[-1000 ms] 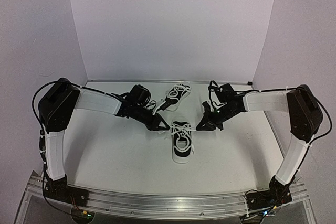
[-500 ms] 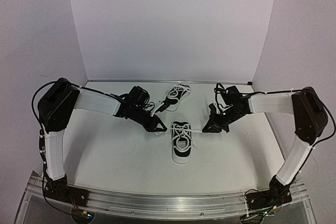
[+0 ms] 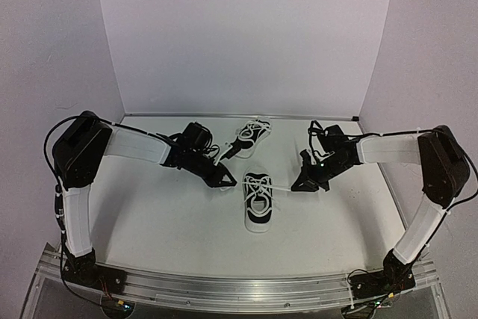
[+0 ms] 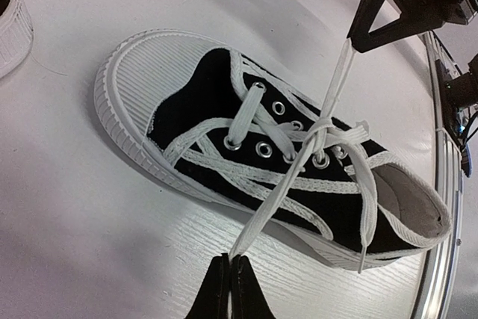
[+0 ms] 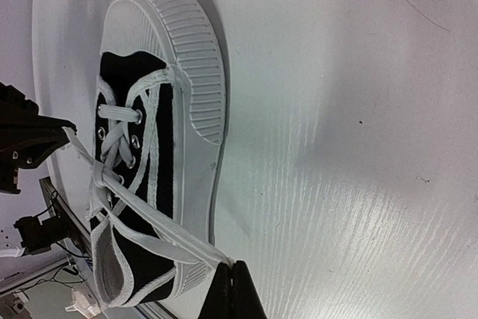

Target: Tie the shoes

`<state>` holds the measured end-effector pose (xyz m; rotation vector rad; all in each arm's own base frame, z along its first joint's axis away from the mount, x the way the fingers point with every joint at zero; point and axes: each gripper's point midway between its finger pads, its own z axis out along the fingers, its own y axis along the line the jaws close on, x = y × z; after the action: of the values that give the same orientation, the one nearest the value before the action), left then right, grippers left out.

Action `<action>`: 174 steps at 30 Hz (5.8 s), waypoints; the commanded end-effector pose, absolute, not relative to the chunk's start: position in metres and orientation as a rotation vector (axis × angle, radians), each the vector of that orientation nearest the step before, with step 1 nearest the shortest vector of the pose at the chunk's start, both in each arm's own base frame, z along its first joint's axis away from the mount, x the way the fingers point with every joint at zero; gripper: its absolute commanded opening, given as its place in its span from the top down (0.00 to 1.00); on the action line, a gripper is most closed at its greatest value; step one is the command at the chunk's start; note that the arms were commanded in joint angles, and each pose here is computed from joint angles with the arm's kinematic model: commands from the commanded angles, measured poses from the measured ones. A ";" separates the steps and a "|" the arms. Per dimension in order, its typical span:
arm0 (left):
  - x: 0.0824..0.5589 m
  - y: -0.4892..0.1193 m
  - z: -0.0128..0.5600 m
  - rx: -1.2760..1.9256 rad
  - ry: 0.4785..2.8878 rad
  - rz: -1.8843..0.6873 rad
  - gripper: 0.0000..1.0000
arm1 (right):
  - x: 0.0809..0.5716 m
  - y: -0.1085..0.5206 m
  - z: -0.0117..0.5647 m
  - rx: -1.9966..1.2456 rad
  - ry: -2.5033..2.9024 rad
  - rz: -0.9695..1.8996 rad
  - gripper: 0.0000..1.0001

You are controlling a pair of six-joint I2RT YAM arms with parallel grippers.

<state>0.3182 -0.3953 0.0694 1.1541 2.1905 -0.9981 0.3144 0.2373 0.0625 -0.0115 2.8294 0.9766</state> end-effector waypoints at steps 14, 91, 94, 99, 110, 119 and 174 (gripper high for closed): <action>0.332 -0.370 0.066 1.094 2.247 -0.867 1.00 | 0.307 0.205 0.046 0.040 2.874 0.822 1.00; 0.258 -0.434 0.086 1.559 2.083 -0.957 0.68 | 0.314 0.319 0.083 -0.383 2.789 1.264 0.63; 0.257 -0.436 0.097 1.562 2.048 -0.961 0.83 | 0.314 0.319 0.079 -0.373 2.801 1.249 0.63; 0.256 -0.439 0.134 1.551 1.963 -0.970 1.00 | 0.315 0.316 0.073 -0.341 2.823 1.219 0.66; 0.248 -0.452 0.173 1.555 1.872 -1.001 1.00 | 0.321 0.316 0.075 -0.301 2.820 1.196 0.69; 0.227 -0.490 0.184 1.631 1.796 -1.042 1.00 | 0.322 0.308 0.080 -0.268 2.813 1.203 0.70; 0.349 -0.427 0.120 1.130 2.139 -1.153 0.38 | 0.332 0.290 0.057 -0.216 2.755 1.426 0.53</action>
<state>0.3397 -0.4084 0.0919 1.1388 2.2550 -1.0765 0.3297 0.2824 0.0573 -0.1997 2.7947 1.3575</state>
